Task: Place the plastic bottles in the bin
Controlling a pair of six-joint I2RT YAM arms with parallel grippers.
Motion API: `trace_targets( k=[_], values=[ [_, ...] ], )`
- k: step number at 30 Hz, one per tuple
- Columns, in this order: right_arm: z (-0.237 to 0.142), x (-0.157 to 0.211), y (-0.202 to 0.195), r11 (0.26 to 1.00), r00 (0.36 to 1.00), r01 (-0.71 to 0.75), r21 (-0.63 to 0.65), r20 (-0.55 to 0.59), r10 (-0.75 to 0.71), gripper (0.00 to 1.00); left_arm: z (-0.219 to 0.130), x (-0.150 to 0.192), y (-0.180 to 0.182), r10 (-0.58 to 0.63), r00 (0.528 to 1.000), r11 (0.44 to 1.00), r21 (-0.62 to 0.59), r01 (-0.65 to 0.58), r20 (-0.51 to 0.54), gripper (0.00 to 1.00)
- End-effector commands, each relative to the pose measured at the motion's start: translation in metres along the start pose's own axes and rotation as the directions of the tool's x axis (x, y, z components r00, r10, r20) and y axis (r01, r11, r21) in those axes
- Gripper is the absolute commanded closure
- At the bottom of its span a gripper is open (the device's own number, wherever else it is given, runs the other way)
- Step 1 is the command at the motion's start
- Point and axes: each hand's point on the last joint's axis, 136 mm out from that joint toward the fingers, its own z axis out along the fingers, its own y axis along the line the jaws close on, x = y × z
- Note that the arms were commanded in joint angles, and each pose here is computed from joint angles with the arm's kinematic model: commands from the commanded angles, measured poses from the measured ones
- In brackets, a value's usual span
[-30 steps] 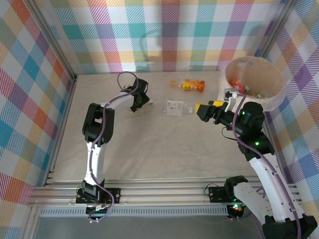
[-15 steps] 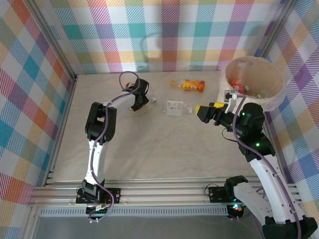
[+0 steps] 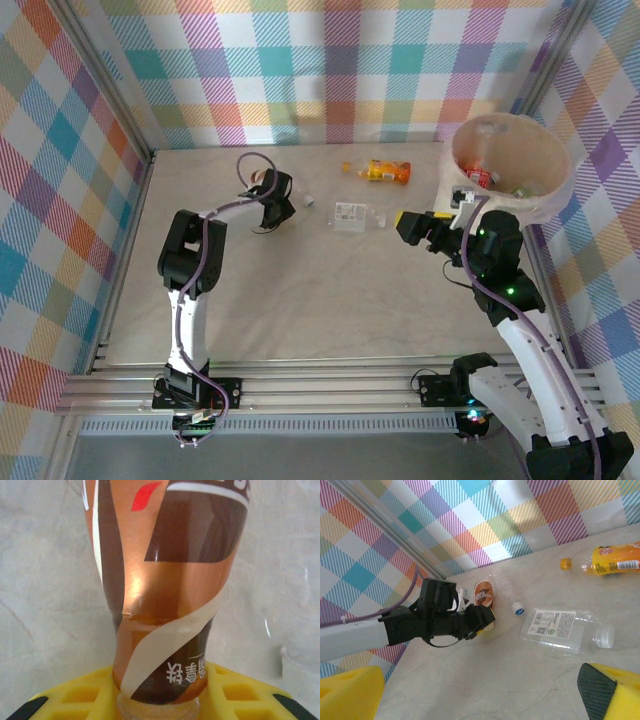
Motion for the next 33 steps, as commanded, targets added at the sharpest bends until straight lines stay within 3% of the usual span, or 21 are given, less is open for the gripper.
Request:
trace_targets(
  k=[1,11,20,24,33],
  values=[
    [0.004,0.002,0.008,0.999,1.000,-0.001,-0.053,-0.009,0.000,0.00,-0.024,-0.006,-0.010,0.025,0.999,0.995,0.092,-0.027,0.025,0.72],
    [0.007,0.001,0.013,0.993,0.999,0.040,-0.113,0.032,-0.036,0.00,-0.097,-0.007,-0.027,0.058,0.993,0.952,0.294,-0.085,0.101,0.76],
    [0.016,-0.001,0.019,0.984,0.999,-0.001,-0.179,0.033,0.007,0.00,-0.172,0.007,-0.066,0.155,0.973,0.835,0.503,-0.222,0.173,0.77],
    [0.018,-0.010,0.033,0.969,0.997,-0.067,-0.238,0.015,0.073,0.00,-0.213,0.018,-0.093,0.242,0.948,0.711,0.627,-0.317,0.205,0.78],
    [0.024,-0.034,0.066,0.923,0.988,-0.151,-0.353,-0.056,0.141,0.00,-0.320,0.062,-0.153,0.400,0.866,0.297,0.852,-0.432,0.300,0.78]
  ],
)
